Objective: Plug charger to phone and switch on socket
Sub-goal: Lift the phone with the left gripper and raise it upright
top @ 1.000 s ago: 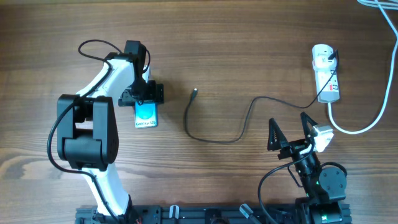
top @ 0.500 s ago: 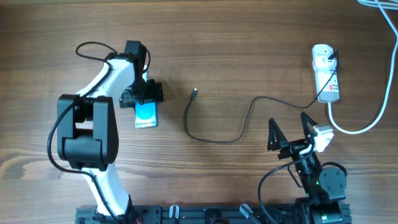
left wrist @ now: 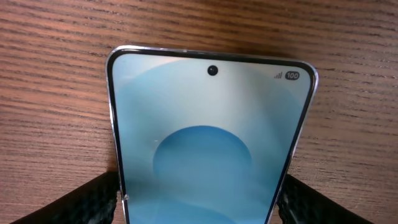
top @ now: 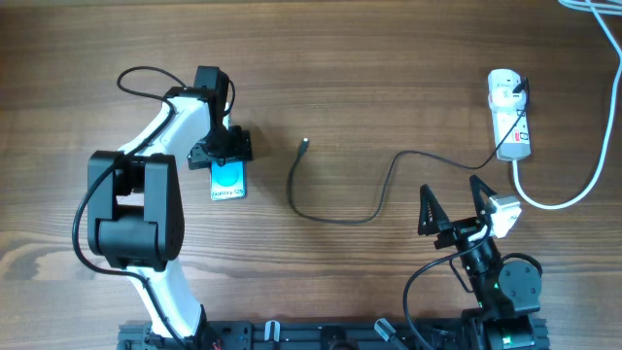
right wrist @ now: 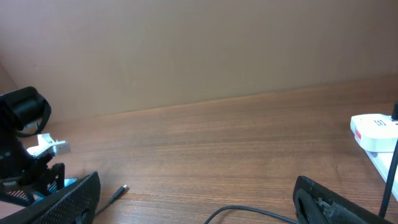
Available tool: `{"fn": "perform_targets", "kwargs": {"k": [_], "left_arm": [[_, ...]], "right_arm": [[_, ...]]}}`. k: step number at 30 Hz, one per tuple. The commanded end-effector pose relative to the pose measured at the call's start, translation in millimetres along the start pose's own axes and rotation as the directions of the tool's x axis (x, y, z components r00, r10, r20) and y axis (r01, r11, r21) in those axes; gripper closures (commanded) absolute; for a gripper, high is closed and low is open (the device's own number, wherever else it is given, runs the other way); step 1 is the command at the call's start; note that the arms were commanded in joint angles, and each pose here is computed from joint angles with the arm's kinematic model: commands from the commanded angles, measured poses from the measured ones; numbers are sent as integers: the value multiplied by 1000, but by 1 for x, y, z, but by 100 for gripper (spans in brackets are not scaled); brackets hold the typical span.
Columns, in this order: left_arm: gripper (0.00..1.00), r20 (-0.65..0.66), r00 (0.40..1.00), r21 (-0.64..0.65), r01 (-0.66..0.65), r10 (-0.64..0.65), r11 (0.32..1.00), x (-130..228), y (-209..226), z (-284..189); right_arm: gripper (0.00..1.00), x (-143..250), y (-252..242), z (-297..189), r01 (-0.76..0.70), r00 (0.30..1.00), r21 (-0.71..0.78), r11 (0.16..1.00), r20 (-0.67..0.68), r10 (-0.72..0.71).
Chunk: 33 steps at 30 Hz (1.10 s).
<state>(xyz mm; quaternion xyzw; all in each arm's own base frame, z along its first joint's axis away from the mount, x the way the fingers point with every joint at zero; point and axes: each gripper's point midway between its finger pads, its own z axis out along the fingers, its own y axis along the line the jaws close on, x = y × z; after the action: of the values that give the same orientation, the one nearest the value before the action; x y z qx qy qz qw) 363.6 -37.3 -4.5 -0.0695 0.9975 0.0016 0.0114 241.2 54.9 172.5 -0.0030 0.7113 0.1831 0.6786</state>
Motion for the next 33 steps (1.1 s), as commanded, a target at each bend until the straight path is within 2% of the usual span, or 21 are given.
{"fn": "perform_targets", "kwargs": {"k": [1, 7, 21, 28, 33], "left_arm": [[24, -66, 998, -7, -11, 10, 1000, 17, 3, 21], [24, -63, 998, -7, -10, 9, 1000, 13, 2, 15], [24, -21, 998, 22, 52, -51, 998, -21, -9, -47], [24, -65, 995, 188, 84, -73, 979, -16, -37, -54], [23, -143, 986, 382, 133, -84, 915, -7, -72, -65]], "right_arm": [[1, -2, -1, 0, -6, 1000, 7, 1000, 10, 6], [0, -2, -1, 0, -6, 1000, 7, 1000, 10, 6], [0, -2, -1, 0, -6, 1000, 7, 1000, 10, 6], [0, -2, -1, 0, -6, 1000, 7, 1000, 10, 6], [0, -2, -1, 0, -6, 1000, 7, 1000, 10, 6]]}}
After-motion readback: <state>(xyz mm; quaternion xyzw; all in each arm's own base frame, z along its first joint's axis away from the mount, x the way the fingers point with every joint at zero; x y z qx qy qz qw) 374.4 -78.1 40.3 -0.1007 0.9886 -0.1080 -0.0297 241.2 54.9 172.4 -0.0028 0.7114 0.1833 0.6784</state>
